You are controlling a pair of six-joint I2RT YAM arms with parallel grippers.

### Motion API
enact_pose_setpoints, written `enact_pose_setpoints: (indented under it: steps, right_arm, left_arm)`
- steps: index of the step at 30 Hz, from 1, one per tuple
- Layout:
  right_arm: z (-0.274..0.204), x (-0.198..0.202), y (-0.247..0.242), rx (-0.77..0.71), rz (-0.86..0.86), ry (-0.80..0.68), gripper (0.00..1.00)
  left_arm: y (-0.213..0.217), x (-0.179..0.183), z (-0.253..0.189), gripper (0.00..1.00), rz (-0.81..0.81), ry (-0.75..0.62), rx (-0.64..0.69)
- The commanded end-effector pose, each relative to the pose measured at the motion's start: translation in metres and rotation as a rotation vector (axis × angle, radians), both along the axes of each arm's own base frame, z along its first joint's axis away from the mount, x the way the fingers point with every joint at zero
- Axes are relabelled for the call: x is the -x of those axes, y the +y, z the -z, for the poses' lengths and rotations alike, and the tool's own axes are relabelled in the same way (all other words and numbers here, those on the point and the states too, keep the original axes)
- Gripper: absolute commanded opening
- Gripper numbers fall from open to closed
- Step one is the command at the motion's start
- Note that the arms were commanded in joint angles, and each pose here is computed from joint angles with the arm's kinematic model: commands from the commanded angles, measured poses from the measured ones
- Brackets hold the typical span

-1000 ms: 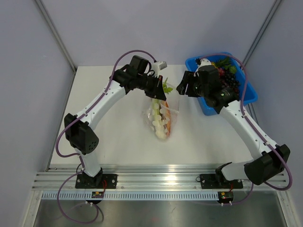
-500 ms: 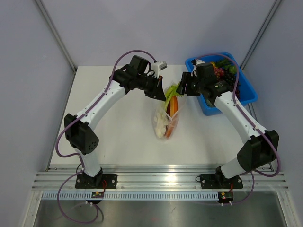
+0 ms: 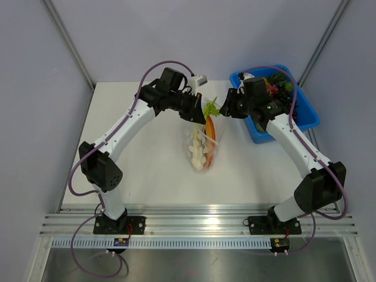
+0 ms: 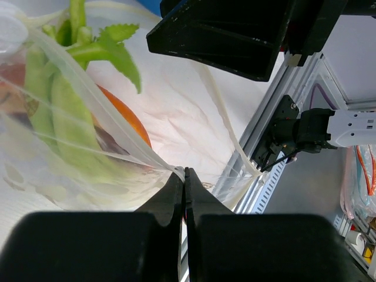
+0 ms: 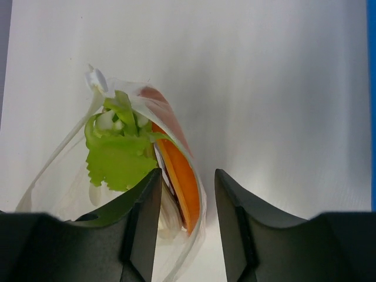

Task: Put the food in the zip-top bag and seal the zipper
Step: Adjust the fake vegetable in the zipper food storage bag.

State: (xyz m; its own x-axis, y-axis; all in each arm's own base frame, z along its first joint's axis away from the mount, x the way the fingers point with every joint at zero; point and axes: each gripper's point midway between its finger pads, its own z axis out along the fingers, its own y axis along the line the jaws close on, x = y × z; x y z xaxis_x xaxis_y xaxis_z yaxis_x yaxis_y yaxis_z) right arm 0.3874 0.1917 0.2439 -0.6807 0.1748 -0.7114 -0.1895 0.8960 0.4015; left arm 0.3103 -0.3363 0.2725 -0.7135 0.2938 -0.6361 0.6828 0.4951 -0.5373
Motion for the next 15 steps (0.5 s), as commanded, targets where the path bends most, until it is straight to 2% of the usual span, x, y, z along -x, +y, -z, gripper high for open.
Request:
enact_pose_setpoints:
  steps: [1,3,5,10,12,15]
  right_arm:
    - [-0.018,-0.008,0.000,-0.041,0.005,-0.056,0.47]
    - [-0.017,-0.008,-0.001,-0.043,0.012,-0.055,0.42]
    - [-0.016,-0.008,-0.003,-0.039,0.017,-0.053,0.41]
    - [-0.011,-0.010,-0.009,-0.027,0.042,-0.049,0.28]
    - [-0.007,-0.010,-0.011,-0.020,0.052,-0.042,0.27]
    - [-0.004,-0.010,-0.014,-0.016,0.073,-0.037,0.15]
  left_arm:
    - [-0.001,0.003,-0.049,0.00,0.031,-0.126,0.090]
    - [-0.001,0.003,-0.049,0.00,0.032,-0.128,0.090]
    - [-0.001,0.003,-0.047,0.00,0.033,-0.125,0.087]
    - [-0.001,0.005,-0.048,0.00,0.036,-0.127,0.088]
    - [0.000,0.005,-0.047,0.00,0.038,-0.125,0.086]
    - [0.001,0.005,-0.045,0.00,0.036,-0.129,0.079]
